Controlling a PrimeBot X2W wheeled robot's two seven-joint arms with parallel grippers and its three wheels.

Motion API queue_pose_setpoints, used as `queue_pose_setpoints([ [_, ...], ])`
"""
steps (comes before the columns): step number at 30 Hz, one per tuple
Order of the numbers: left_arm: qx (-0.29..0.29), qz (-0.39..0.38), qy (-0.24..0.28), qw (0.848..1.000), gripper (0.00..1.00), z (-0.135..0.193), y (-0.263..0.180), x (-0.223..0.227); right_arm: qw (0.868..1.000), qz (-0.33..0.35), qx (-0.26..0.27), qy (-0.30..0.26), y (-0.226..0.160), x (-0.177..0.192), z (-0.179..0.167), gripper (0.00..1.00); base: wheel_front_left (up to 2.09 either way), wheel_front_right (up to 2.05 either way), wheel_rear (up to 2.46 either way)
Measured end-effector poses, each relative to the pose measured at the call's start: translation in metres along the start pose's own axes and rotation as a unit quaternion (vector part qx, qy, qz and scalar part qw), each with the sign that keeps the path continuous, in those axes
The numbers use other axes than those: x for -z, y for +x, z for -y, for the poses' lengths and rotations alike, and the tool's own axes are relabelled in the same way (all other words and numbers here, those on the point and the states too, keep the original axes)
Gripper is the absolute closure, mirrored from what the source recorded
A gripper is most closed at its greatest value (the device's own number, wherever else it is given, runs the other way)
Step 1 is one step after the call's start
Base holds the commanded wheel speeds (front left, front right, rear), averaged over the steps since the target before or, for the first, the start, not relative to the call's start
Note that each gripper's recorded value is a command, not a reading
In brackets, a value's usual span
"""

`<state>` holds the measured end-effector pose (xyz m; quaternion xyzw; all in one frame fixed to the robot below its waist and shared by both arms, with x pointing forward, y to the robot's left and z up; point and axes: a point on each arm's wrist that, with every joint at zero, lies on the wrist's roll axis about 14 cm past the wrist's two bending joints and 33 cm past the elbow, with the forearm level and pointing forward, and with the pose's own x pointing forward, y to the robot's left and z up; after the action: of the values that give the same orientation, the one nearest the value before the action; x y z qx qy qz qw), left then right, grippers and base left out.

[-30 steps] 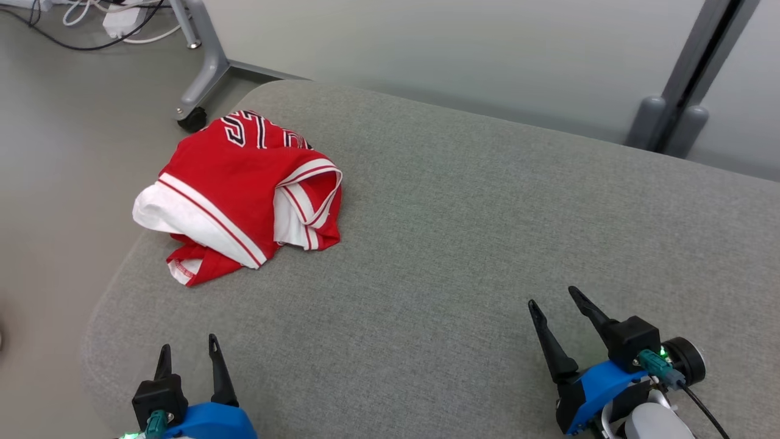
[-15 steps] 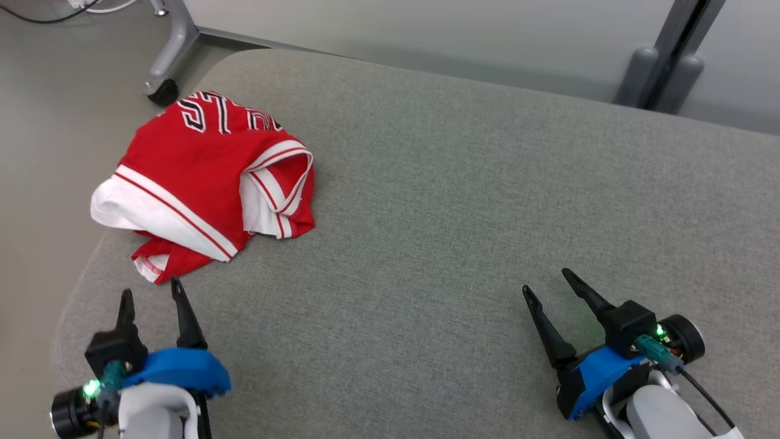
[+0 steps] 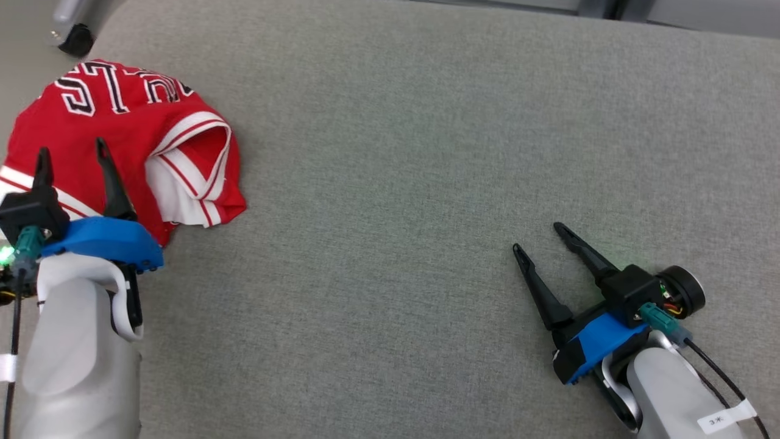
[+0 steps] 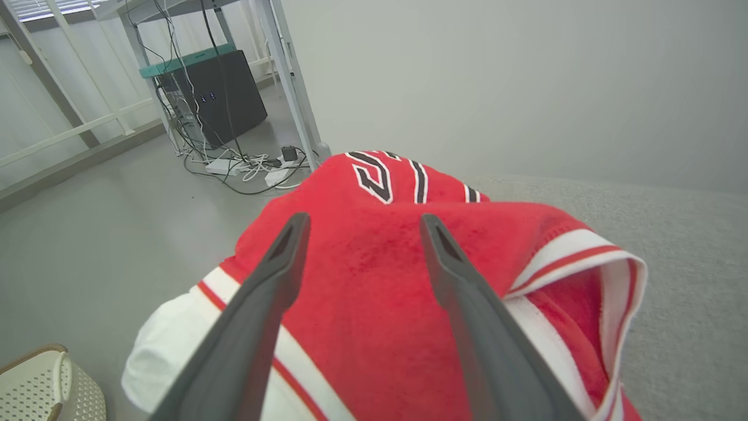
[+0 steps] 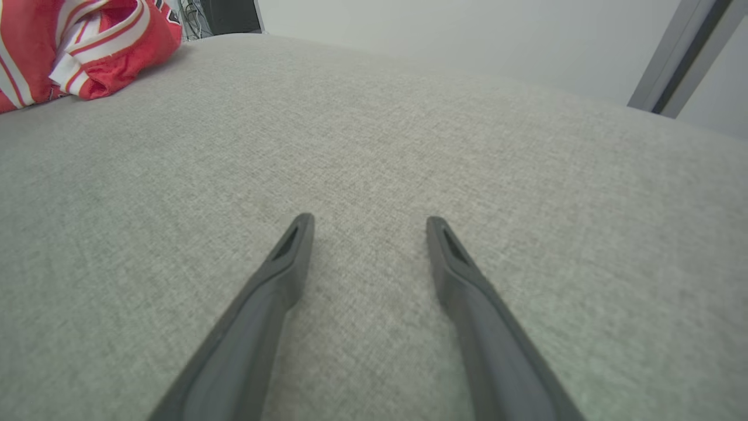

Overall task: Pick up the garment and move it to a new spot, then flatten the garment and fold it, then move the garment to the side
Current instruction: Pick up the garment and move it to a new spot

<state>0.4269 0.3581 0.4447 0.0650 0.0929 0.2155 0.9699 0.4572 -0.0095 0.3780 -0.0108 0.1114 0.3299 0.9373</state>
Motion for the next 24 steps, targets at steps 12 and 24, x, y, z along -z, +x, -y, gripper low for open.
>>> queue_pose_setpoints([
  [12,-0.004,-0.115,0.015,0.993,0.0,0.007,0.037,0.06,1.0,-0.002,0.026,0.01,0.0,0.013,0.028,0.0,0.0,0.0,0.0],
  [24,0.007,-0.108,-0.006,0.994,1.0,0.022,0.052,0.049,0.999,-0.001,0.04,0.015,-0.001,0.012,0.038,0.0,0.0,0.0,0.0],
])
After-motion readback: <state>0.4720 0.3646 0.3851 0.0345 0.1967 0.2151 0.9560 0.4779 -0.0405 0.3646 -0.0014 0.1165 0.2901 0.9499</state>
